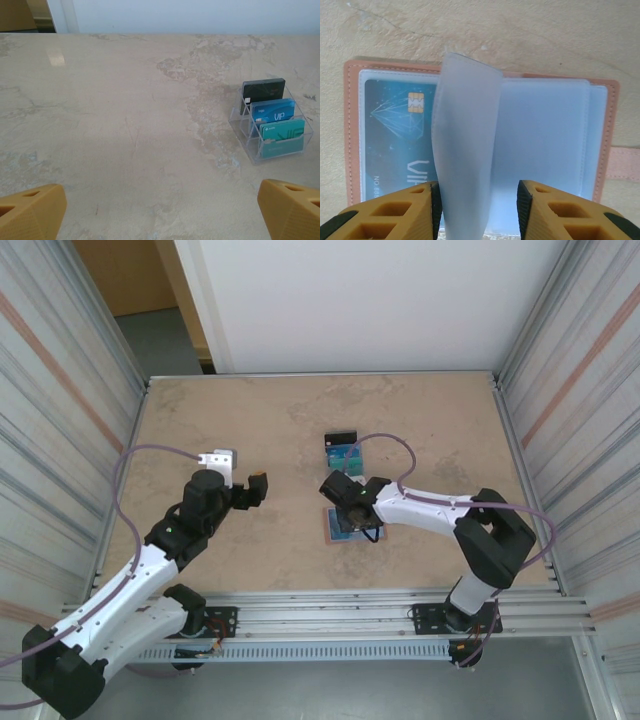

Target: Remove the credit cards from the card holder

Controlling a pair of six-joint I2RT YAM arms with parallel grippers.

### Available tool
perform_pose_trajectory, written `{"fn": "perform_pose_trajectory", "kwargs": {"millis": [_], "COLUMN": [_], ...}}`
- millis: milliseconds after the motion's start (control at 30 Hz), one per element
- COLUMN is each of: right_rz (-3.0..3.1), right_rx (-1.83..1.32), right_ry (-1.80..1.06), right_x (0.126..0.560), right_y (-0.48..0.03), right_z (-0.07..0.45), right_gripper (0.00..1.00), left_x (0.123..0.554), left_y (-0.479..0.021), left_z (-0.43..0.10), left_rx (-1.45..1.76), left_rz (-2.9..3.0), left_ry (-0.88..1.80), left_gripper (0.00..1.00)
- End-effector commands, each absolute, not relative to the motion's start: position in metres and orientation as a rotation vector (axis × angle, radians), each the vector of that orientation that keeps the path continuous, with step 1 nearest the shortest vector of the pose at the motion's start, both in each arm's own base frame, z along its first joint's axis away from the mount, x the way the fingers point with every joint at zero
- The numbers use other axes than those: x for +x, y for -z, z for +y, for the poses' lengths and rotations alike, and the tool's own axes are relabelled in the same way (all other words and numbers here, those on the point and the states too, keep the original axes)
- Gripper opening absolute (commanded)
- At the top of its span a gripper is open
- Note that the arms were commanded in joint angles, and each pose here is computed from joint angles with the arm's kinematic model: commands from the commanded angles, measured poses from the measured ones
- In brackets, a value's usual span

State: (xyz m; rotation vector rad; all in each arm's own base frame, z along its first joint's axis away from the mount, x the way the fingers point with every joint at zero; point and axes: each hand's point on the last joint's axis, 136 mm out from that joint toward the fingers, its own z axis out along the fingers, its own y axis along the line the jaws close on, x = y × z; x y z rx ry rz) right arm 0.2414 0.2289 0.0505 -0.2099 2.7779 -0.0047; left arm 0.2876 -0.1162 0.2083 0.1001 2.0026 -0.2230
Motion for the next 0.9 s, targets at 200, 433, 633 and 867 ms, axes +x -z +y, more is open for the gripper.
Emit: {"fn": "perform_pose_trajectory", "kwargs": {"millis": [200, 433, 633, 867], "right_rz": [2.768, 2.792, 2.809, 2.777], "right_rx": [-0.086, -0.031, 0.017, 0.076], "right_ry": [0.057, 0.077, 0.069, -0.023], "right_x": [0.242, 0.242, 0.242, 0.244], "right_y": [-0.056, -0.044, -0.039, -0.055], "right_z": [0.194, 0.175, 0.161, 0.155], "right_gripper": [0.45, 0.44, 0.43, 0.42], "left_x": [0.29, 0.292, 0.296, 0.295], "left_y": [-0.233, -0.232, -0.237, -0.229], "left_z": [-0.114, -0.107, -0.106, -0.12], "left_rx": [0.084, 0.028, 0.005, 0.074], "left_rz": [1.943, 1.959, 1.94, 1.962], "left_ry": [0.234, 0.204, 0.202, 0.253], "left_gripper": [0.99, 0.99, 0.99, 0.99]}}
